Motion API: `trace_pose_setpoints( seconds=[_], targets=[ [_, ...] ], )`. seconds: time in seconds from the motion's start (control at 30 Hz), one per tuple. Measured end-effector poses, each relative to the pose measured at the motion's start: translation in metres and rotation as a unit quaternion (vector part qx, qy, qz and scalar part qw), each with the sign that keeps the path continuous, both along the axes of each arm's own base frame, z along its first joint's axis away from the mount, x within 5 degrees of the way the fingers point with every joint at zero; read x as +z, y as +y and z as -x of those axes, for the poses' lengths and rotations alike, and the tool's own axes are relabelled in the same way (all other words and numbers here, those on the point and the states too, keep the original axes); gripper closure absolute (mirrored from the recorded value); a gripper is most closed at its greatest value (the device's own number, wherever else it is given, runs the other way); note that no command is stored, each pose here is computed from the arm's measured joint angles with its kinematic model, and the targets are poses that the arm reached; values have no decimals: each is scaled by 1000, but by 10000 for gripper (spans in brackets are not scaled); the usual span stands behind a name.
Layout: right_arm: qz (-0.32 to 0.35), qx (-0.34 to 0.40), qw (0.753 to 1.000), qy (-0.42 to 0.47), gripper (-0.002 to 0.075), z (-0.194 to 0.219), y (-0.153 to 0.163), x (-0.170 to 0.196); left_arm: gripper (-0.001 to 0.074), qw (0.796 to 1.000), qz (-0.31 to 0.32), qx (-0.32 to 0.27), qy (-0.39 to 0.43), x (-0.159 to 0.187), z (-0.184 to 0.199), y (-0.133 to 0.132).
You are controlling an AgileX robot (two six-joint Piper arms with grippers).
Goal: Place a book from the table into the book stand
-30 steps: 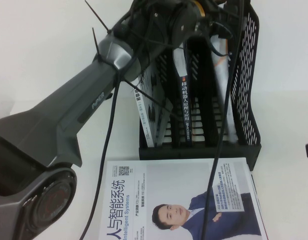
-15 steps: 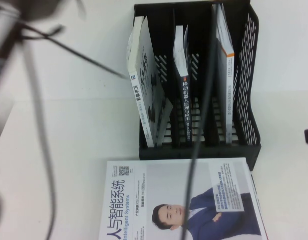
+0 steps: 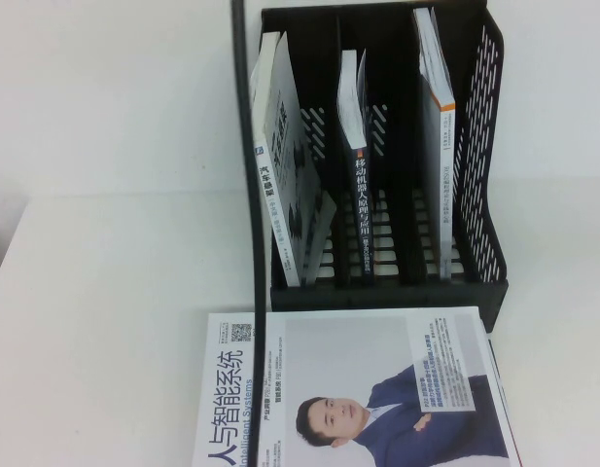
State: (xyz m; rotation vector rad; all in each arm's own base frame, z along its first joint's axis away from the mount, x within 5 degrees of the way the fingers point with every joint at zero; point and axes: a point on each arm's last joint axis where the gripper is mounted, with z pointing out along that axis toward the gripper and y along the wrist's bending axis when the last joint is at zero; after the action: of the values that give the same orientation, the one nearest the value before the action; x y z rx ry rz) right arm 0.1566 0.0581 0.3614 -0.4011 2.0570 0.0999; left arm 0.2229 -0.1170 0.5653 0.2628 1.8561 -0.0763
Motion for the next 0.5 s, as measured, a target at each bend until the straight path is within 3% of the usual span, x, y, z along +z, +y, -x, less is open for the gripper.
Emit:
trace_pose_setpoints(
  seconds=[0.13, 0.27, 0.5],
  targets=[
    [-27, -22, 999, -10, 728, 13, -8, 7, 734, 999, -14, -8, 31, -38, 18, 11],
    [-49, -31, 998, -23, 728, 28, -15, 8, 734, 999, 17, -30, 34, -83, 39, 20],
    [-60, -40, 997, -12, 728, 59, -29, -31, 734, 995, 56, -83, 17, -164, 75, 34]
  ],
)
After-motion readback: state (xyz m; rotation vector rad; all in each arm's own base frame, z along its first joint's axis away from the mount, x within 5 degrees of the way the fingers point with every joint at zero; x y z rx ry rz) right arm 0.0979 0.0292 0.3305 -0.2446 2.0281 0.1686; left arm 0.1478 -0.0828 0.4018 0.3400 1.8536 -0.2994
